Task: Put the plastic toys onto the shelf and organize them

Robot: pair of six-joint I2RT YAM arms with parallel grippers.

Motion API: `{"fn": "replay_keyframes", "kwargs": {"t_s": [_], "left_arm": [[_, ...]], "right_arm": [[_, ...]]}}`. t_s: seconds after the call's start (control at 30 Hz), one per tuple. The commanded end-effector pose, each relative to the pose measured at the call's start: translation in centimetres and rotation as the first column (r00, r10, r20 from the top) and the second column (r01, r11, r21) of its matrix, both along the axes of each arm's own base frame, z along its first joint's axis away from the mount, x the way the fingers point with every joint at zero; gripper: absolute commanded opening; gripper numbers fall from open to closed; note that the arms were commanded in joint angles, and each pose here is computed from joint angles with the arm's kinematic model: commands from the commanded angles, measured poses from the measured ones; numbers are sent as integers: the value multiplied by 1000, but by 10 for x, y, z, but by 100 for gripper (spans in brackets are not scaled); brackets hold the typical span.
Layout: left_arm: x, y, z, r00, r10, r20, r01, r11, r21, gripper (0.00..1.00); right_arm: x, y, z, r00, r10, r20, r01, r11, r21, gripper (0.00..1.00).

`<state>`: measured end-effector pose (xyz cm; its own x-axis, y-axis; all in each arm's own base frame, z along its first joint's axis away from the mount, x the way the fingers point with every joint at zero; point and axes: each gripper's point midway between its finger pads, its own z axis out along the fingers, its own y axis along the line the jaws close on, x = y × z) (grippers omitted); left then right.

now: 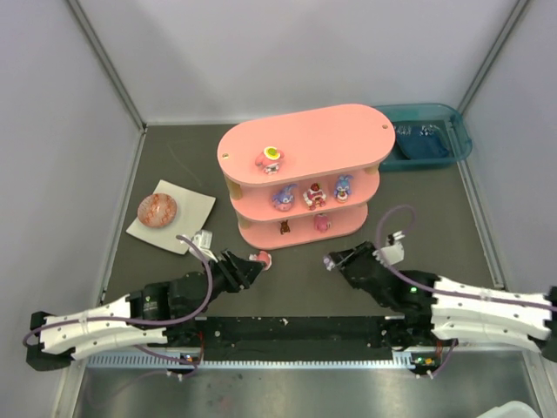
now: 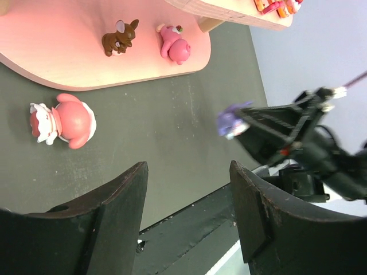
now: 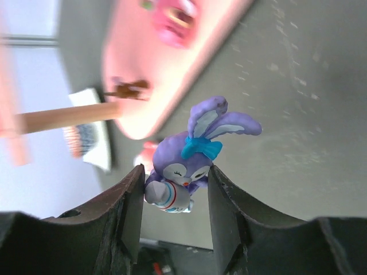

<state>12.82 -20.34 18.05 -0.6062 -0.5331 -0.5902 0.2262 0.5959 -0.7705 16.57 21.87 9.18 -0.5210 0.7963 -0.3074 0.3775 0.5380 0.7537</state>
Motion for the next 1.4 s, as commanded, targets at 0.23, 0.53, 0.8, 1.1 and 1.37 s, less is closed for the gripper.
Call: {"fn": "replay_keyframes", "kwargs": {"t_s": [0.23, 0.53, 0.8, 1.1, 1.37], "left_arm": [[2, -10, 3, 1000, 9, -27, -10, 999, -36, 63], [3, -10, 8, 1000, 8, -13, -8, 1000, -23, 63], [6, -2, 15, 999, 32, 3, -31, 999, -21, 63], [6, 7, 18, 999, 51, 4, -51, 998, -34, 63], [8, 15, 22, 997, 73, 18, -73, 997, -21, 64]], "right_arm": [[8, -101, 157, 884, -55, 464, 49, 998, 25, 0], [14, -100, 355, 594, 217, 775, 51, 951, -305, 0], [49, -33, 443, 512, 530, 676, 157, 716, -680, 0], [90, 30, 443, 517, 640, 568, 163, 579, -799, 0], [111, 34, 418, 599, 599, 531, 158, 562, -812, 0]]}}
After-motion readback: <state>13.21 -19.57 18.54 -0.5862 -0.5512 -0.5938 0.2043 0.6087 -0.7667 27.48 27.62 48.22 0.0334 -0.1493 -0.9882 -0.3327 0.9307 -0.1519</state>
